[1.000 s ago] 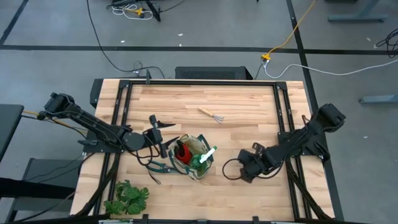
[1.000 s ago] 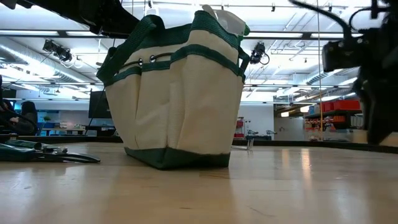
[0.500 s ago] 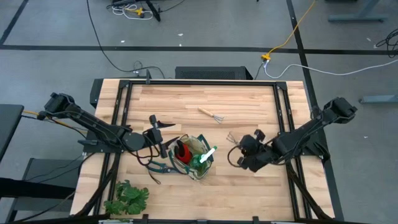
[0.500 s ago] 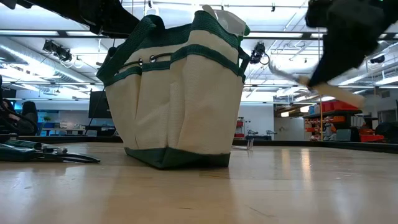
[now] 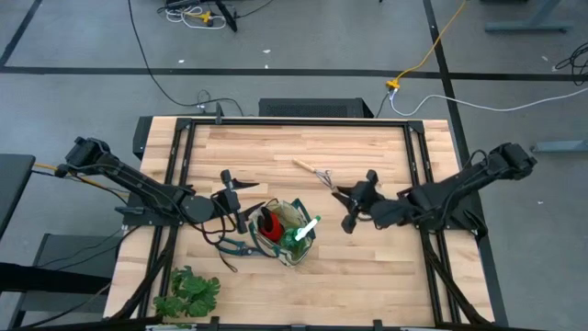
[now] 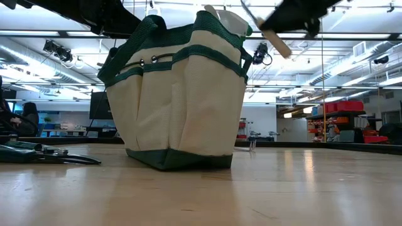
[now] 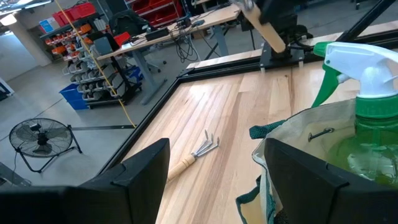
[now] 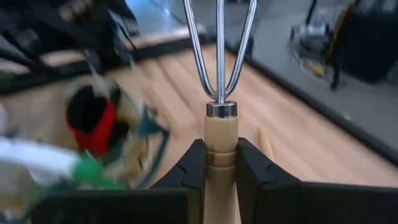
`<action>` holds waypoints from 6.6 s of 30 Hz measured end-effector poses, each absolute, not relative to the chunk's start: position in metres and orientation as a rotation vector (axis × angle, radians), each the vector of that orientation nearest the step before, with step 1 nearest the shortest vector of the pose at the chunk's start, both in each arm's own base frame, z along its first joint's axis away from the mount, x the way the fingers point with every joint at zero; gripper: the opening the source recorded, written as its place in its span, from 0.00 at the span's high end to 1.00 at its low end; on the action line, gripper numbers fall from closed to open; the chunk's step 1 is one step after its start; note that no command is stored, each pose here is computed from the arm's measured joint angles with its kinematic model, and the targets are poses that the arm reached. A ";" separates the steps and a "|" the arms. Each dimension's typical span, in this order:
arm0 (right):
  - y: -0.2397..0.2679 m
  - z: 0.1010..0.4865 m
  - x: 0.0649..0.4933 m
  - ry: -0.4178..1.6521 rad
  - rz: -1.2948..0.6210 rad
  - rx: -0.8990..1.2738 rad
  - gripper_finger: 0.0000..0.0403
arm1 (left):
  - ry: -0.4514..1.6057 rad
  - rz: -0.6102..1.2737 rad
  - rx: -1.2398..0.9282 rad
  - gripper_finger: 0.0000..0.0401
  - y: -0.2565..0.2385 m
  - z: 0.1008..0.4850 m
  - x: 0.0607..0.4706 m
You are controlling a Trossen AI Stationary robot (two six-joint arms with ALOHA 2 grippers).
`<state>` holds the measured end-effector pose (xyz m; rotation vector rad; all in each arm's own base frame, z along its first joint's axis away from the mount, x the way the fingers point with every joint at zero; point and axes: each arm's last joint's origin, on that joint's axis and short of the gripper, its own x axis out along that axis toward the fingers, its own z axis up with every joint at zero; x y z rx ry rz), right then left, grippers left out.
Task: Pick & Place Garden tools in Gardening bag
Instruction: Put the brown hand rake into the gardening bag
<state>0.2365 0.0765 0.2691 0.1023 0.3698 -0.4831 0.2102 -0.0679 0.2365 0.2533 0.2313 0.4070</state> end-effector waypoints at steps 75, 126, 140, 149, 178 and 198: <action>0.078 0.206 0.352 -0.099 -0.019 0.095 0.90 | 0.231 0.407 0.254 0.33 -0.068 0.237 0.210; 0.078 0.208 0.352 -0.110 0.000 0.096 0.76 | 0.231 0.407 0.254 0.33 -0.068 0.237 0.210; 0.060 0.248 0.329 -0.016 -0.155 0.064 0.76 | 0.231 0.407 0.254 0.33 -0.068 0.237 0.210; 0.031 0.269 0.301 0.128 -0.295 0.186 0.76 | 0.230 0.407 0.253 0.33 -0.068 0.237 0.210; -0.055 0.245 0.284 0.426 -0.428 0.322 0.76 | 0.229 0.392 0.251 0.33 -0.068 0.237 0.210; -0.095 0.250 0.304 0.641 -0.472 0.336 0.76 | 0.228 0.393 0.250 0.33 -0.068 0.237 0.210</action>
